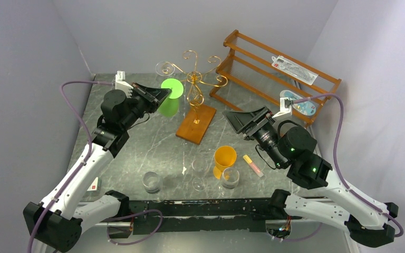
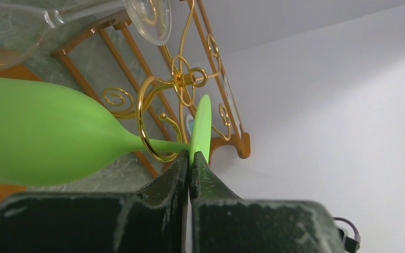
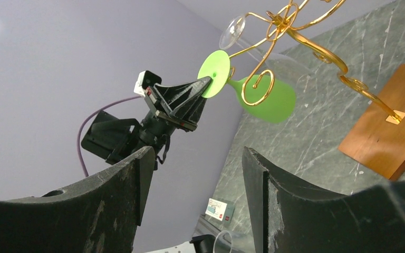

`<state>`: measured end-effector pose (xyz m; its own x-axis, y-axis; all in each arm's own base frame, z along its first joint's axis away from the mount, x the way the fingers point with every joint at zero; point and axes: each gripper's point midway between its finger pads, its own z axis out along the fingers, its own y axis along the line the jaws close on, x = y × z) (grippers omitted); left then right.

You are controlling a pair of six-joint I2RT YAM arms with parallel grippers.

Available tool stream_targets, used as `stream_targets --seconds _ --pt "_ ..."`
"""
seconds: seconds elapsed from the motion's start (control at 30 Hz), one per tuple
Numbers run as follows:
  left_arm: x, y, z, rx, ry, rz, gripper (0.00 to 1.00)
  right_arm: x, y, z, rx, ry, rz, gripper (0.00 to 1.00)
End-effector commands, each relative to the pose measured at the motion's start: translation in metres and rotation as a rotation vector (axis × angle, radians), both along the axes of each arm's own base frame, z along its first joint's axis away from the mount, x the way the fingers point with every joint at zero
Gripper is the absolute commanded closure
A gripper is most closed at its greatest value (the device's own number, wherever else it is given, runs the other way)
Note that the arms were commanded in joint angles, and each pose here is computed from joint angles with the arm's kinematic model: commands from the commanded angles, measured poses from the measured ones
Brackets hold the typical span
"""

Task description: Place the wine glass upside down on the wine glass rack

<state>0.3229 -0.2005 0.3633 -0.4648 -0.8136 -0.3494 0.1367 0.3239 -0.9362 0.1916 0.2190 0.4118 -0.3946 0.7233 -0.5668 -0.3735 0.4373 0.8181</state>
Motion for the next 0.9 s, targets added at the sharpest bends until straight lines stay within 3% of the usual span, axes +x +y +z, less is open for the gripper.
stream_targets --seconds 0.0,0.2,0.47,0.7,0.87 --pt "-0.006 -0.009 0.000 0.034 -0.016 -0.072 0.91 0.003 0.000 -0.003 0.008 0.006 -0.009 0.34" --pt "-0.010 -0.013 -0.015 0.041 0.037 -0.105 0.78 0.002 0.001 -0.005 0.010 0.011 -0.003 0.34" --pt "-0.019 -0.007 -0.008 0.077 0.040 -0.099 0.47 0.005 0.000 -0.016 -0.051 0.038 -0.021 0.34" --pt "-0.041 0.008 -0.004 0.178 0.000 -0.088 0.21 0.003 -0.009 -0.037 -0.202 0.055 -0.034 0.25" --pt "-0.067 0.025 0.002 0.332 -0.107 -0.098 0.10 0.000 -0.029 -0.070 -0.434 0.103 -0.058 0.23"
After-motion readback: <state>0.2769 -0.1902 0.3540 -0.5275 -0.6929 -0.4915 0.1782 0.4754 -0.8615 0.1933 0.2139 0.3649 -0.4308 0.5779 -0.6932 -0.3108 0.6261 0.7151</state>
